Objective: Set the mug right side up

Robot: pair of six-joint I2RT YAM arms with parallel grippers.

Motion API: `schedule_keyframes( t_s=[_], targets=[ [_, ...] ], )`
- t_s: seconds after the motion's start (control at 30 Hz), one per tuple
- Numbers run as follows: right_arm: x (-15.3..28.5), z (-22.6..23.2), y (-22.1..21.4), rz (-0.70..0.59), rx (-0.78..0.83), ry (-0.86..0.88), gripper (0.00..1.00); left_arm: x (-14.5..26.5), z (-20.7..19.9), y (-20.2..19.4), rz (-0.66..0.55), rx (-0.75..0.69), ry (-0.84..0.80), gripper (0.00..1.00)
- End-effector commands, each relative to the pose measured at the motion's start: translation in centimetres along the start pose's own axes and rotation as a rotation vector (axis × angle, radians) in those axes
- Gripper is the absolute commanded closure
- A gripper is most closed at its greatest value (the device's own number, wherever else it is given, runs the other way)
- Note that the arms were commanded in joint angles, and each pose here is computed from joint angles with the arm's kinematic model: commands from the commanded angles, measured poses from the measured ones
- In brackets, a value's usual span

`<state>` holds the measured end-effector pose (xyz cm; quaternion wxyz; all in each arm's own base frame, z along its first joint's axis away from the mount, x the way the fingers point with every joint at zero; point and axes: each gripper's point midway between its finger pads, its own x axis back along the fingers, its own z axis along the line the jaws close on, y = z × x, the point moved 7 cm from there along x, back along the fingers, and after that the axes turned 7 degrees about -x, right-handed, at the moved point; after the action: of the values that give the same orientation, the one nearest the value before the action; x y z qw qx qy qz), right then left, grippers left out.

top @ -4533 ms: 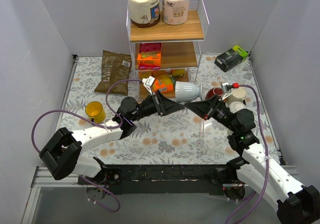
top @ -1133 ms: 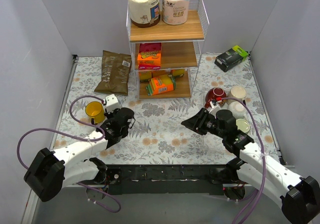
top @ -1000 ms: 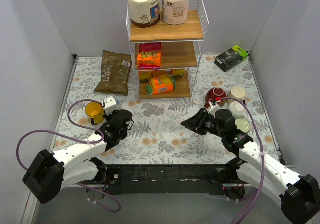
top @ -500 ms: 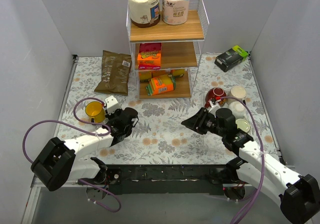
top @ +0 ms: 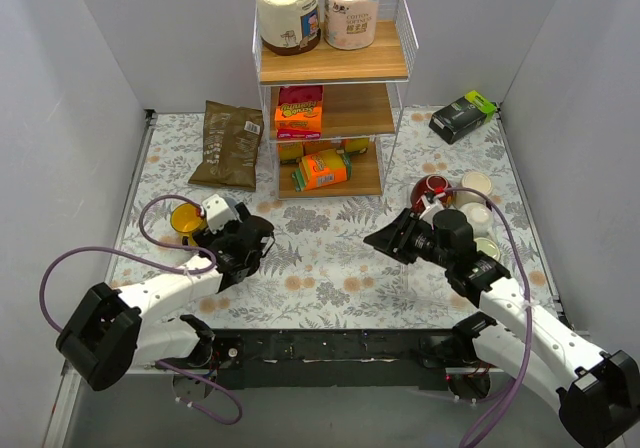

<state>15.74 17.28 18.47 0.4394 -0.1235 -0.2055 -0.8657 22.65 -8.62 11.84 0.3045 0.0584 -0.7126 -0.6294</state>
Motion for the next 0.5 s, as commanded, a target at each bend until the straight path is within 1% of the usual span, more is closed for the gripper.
schedule_keyframes(
  t_s=[0.0, 0.03, 0.07, 0.13, 0.17, 0.23, 0.27, 0.3, 0.33, 0.37, 0.43, 0.47],
  targets=[
    [0.4, 1.6, 1.5, -0.052, 0.043, -0.041, 0.41, 1.2, -0.7, 3.1, -0.002, 0.090, -0.023, 0.02],
    [0.4, 0.7, 1.8, -0.059, 0.051, -0.110, 0.39, 1.5, -1.0, 3.4, 0.015, 0.103, -0.039, 0.02],
    [0.4, 0.5, 2.0, -0.065, 0.058, -0.140, 0.35, 2.0, -1.4, 4.6, 0.017, 0.131, -0.059, 0.02],
    [0.6, 0.5, 3.3, -0.104, 0.097, -0.194, 0.31, 2.8, -1.6, 5.2, 0.066, 0.129, -0.090, 0.02],
    [0.9, 0.2, 3.5, -0.101, 0.105, -0.232, 0.27, 3.3, -1.5, 6.0, 0.082, 0.123, -0.091, 0.02],
    [1.2, 0.0, 5.0, -0.140, 0.149, -0.280, 0.23, 3.9, -1.6, 7.0, 0.104, 0.160, -0.086, 0.02],
    [1.5, -0.4, 5.3, -0.138, 0.159, -0.319, 0.21, 4.3, -1.5, 7.1, 0.132, 0.137, -0.098, 0.02],
    [1.7, -0.7, 6.0, -0.165, 0.176, -0.360, 0.20, 4.7, -1.9, 8.3, 0.129, 0.146, -0.118, 0.02],
    [1.9, -1.5, 7.1, -0.182, 0.198, -0.420, 0.20, 5.0, -1.8, 8.6, 0.138, 0.132, -0.129, 0.02],
    [2.1, -1.1, 7.9, -0.196, 0.211, -0.431, 0.20, 5.4, -2.0, 8.7, 0.164, 0.111, -0.159, 0.02],
    [2.3, -2.2, 9.6, -0.241, 0.238, -0.533, 0.20, 6.0, -2.2, 9.1, 0.189, 0.070, -0.225, 0.02],
    [2.4, -1.7, 10.5, -0.267, 0.247, -0.542, 0.21, 6.3, -2.4, 9.1, 0.200, 0.052, -0.261, 0.02]
  ],
)
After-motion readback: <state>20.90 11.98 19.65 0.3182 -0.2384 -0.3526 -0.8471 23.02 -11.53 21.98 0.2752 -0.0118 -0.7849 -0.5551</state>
